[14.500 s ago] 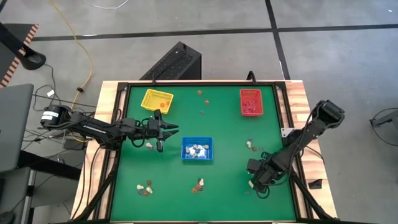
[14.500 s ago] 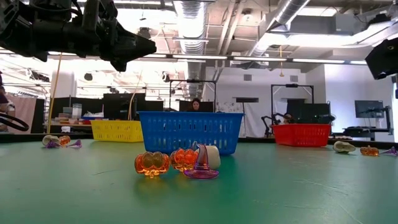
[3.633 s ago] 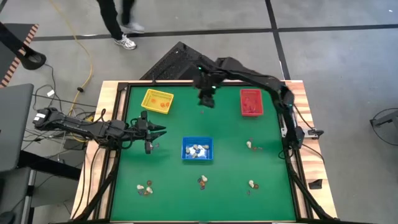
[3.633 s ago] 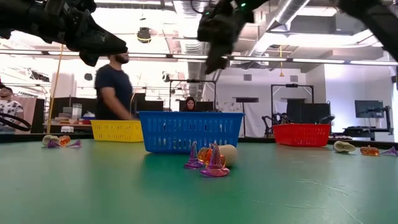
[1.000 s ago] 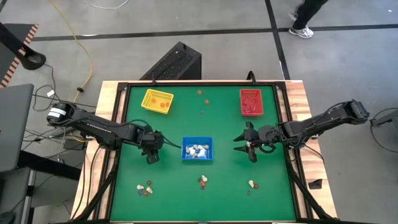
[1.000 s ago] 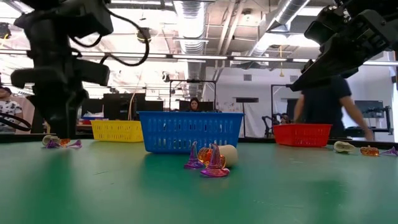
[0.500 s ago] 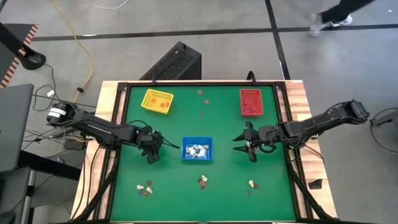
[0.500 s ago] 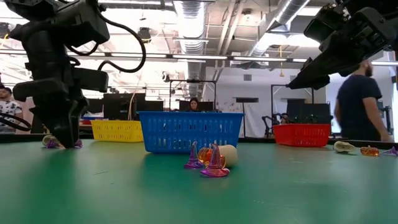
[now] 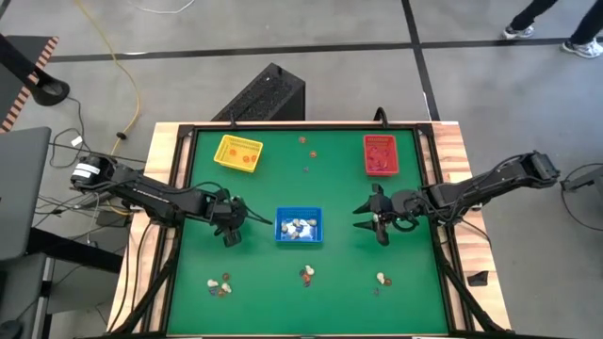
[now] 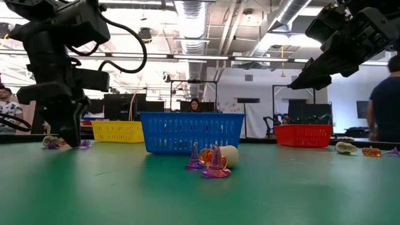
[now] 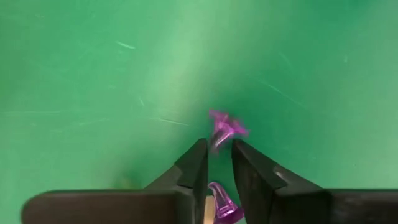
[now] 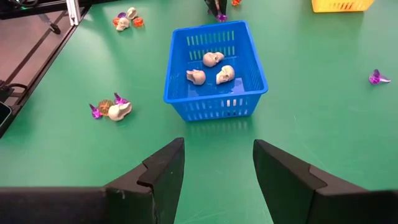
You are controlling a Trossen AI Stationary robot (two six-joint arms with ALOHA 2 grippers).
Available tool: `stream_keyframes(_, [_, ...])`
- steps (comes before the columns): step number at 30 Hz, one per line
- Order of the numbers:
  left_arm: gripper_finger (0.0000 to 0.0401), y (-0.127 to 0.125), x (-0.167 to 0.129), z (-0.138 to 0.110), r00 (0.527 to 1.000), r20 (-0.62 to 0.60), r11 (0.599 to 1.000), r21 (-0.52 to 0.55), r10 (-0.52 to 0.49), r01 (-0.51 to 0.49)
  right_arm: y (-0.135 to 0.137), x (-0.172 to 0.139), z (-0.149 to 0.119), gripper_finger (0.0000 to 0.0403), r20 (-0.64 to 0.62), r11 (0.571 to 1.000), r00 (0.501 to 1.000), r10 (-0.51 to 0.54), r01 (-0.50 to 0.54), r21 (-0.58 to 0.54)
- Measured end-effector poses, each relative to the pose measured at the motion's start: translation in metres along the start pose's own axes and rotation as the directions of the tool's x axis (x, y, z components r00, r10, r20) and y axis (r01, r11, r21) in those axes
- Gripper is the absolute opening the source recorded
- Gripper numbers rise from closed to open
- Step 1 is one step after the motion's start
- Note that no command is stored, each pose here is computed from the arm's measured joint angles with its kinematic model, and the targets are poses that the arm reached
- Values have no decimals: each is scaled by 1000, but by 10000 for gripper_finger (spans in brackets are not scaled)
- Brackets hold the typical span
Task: Sort Halloween decoration
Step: Put the purple witch hat toy into the red bin
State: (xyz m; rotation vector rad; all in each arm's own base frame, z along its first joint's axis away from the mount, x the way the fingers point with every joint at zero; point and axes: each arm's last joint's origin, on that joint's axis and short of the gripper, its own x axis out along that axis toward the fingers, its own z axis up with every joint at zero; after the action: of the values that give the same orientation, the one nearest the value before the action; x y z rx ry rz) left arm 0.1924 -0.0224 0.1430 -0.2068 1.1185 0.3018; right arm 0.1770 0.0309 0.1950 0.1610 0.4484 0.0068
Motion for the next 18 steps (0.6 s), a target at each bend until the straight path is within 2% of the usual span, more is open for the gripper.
stream_keyframes(10, [13,-1,0,2,1000,21,1000,-12,-10,11,0,0,0,221,0,1000,1000,0,0,0])
stream_keyframes(18, [20,-3,0,6,998,58,999,44,-29,27,0,0,0,221,0,1000,1000,1,-1,0])
